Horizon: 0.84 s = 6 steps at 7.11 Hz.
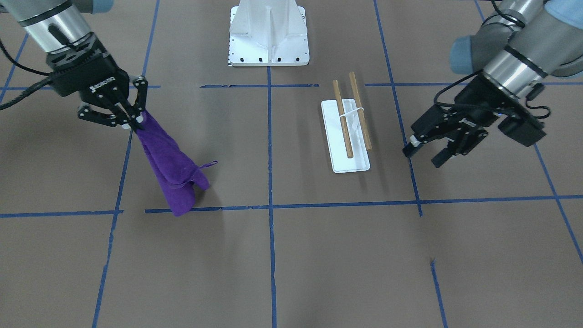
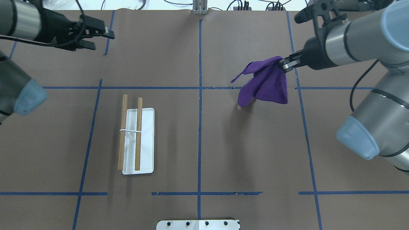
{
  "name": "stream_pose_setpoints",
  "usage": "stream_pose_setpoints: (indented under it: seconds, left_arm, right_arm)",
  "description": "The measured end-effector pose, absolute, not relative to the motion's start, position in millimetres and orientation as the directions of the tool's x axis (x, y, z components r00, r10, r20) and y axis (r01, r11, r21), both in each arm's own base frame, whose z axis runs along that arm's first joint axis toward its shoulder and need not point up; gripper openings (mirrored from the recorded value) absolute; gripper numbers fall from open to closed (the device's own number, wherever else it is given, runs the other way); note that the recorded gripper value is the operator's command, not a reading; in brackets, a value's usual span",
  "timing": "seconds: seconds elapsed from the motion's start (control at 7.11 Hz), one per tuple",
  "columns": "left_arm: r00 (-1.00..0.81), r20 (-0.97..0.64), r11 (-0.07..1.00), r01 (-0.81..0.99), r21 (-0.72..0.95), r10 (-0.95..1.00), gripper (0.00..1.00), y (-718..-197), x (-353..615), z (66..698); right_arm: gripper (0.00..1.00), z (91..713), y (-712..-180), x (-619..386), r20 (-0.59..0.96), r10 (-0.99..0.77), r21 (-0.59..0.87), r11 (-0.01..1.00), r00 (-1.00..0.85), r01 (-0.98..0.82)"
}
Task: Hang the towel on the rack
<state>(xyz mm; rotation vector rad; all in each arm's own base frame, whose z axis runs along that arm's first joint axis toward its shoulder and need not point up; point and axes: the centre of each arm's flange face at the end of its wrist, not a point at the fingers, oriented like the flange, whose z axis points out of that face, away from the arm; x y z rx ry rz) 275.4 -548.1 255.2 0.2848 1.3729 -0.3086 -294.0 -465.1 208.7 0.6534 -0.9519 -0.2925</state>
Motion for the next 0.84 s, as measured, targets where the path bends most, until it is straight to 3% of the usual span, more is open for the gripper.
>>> stream_pose_setpoints:
  seconds: [0.56, 0.84]
  left_arm:
    - [-0.025, -0.957, 0.891, 0.358, -0.280, -0.290, 0.82, -513.8, 375.6, 168.6]
    - [-0.090, -0.917, 0.845, 0.361, -0.394, -0.389, 0.88, -506.3, 400.2, 150.8]
  right_arm:
    - [0.00, 141.2, -439.7, -350.9, 0.705, -0.490, 0.636, 0.757, 0.513, -0.150]
    - [0.00, 123.1, -435.9, -362.7, 0.704, -0.496, 0.648, 0.741, 0.509, -0.175]
